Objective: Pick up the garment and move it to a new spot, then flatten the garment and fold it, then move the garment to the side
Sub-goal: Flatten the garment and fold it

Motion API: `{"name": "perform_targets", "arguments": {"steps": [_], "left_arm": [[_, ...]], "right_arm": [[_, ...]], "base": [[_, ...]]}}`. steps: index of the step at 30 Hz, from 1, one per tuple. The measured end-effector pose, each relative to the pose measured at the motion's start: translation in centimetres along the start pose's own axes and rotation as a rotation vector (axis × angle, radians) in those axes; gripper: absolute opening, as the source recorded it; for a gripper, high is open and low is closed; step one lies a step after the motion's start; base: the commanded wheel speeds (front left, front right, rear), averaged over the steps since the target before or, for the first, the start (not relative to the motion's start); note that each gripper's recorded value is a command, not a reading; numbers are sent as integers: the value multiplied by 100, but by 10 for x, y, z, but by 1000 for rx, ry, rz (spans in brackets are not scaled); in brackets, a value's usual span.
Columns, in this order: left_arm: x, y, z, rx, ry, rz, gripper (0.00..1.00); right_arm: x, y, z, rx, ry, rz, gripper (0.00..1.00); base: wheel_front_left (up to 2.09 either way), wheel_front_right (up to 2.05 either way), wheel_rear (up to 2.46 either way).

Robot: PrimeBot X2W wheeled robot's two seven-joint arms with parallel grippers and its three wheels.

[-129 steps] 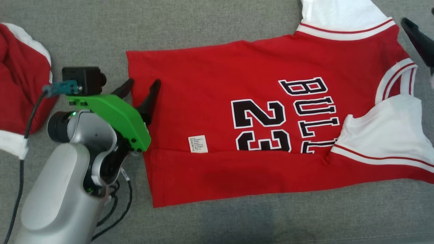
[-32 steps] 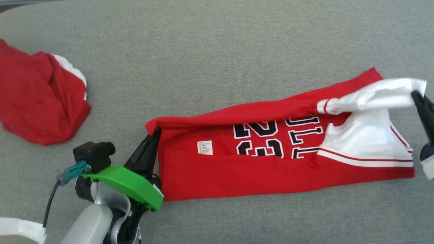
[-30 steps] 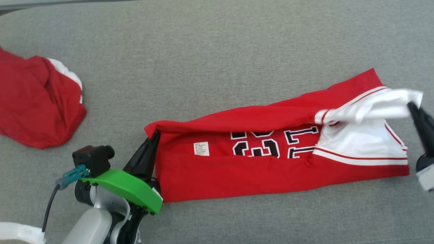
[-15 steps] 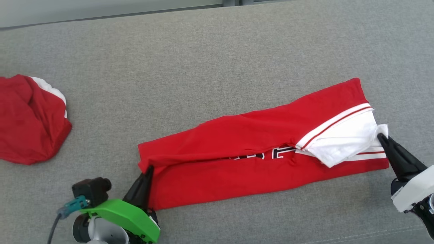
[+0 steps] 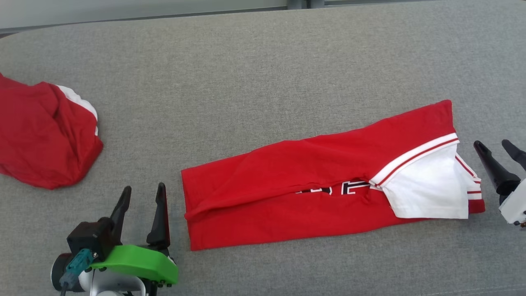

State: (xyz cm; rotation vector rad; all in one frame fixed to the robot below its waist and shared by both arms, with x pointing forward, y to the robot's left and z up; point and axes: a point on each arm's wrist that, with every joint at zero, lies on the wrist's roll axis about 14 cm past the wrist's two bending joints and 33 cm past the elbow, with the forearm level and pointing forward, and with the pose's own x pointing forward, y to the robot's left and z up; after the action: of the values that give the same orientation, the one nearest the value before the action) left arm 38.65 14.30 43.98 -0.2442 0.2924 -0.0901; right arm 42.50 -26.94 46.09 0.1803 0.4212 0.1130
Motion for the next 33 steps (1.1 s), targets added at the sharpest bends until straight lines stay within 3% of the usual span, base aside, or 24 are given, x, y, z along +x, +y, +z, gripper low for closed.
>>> {"name": "perform_targets", "arguments": {"steps": [9, 19, 20, 21, 25, 27, 33], "left_arm": [[-17, 16, 53, 24, -240, 109, 100], [-37, 36, 51, -37, -258, 182, 100], [-38, 38, 51, -42, -260, 185, 100], [-40, 39, 51, -48, -263, 190, 100], [-44, 41, 51, -70, -267, 197, 100], [-46, 41, 50, -75, -266, 193, 100], [-54, 39, 52, -96, -287, 182, 100]], "right_arm": [[33, -3, -44, -69, 208, -8, 100], [54, 6, -80, -10, 389, 23, 100], [53, 10, -83, 6, 406, 36, 18], [52, 18, -86, 19, 428, 60, 0], [49, 30, -83, 85, 421, 100, 0], [45, 21, -79, 122, 402, 79, 0], [-1, -83, -57, 183, 346, -188, 0]], "base": [[0, 0, 0], [0, 0, 0], [0, 0, 0], [0, 0, 0], [0, 0, 0], [0, 0, 0], [0, 0, 0]]}}
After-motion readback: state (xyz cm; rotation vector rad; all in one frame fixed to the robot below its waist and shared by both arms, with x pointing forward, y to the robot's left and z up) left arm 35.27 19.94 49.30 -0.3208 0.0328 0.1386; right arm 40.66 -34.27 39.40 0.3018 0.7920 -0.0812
